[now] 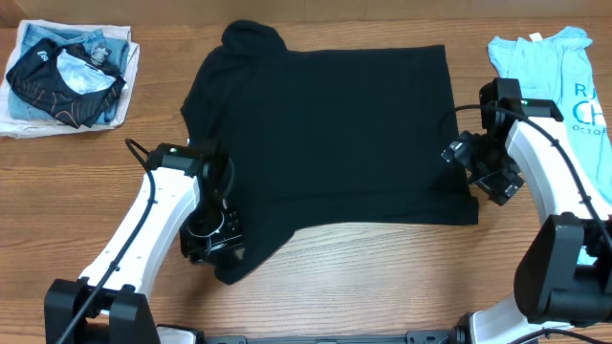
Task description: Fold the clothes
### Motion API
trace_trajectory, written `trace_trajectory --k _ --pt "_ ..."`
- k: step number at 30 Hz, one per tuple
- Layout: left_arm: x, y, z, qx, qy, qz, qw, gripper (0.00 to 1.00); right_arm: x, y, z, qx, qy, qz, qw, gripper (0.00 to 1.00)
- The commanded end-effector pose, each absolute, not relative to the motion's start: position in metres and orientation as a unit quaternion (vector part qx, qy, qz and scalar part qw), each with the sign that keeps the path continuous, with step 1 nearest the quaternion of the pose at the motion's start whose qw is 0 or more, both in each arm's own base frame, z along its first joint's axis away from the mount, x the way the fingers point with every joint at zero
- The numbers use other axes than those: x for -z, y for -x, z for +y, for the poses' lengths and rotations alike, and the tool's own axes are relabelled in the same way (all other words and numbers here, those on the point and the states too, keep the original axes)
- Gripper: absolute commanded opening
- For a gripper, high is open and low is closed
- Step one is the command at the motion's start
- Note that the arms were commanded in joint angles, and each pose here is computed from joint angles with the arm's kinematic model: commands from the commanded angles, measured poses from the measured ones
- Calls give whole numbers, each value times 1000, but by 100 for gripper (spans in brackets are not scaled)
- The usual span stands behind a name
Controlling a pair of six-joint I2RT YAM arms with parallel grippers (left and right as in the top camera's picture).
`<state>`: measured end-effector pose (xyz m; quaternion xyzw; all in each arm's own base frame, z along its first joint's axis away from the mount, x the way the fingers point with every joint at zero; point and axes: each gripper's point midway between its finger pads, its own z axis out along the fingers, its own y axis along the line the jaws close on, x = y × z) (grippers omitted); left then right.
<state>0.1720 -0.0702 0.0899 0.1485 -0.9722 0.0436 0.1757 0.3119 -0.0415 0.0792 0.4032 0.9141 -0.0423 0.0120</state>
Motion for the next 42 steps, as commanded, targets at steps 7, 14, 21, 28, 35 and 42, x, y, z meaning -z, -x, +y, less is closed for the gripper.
trace_trajectory --k 7,14,21,28,35,42 --pt "-64 -167 -53 9 -207 -966 156 86 -81 -313 -40 36 -404 914 18 100" --pt "-38 -157 -57 -7 -210 -965 158 83 -81 -316 -41 34 -404 914 24 100" --pt "-28 -148 -61 -22 -212 -962 172 53 -81 -316 -41 34 -404 914 24 100" --pt "-28 -149 -64 -29 -211 -962 172 4 -81 -316 -41 33 -404 914 25 100" --pt "-44 -152 -92 -110 -194 -955 194 4 -81 -320 -41 31 -405 913 31 100" --pt "-76 -182 -98 -125 -181 -962 160 4 -81 -321 -41 30 -405 913 32 100"
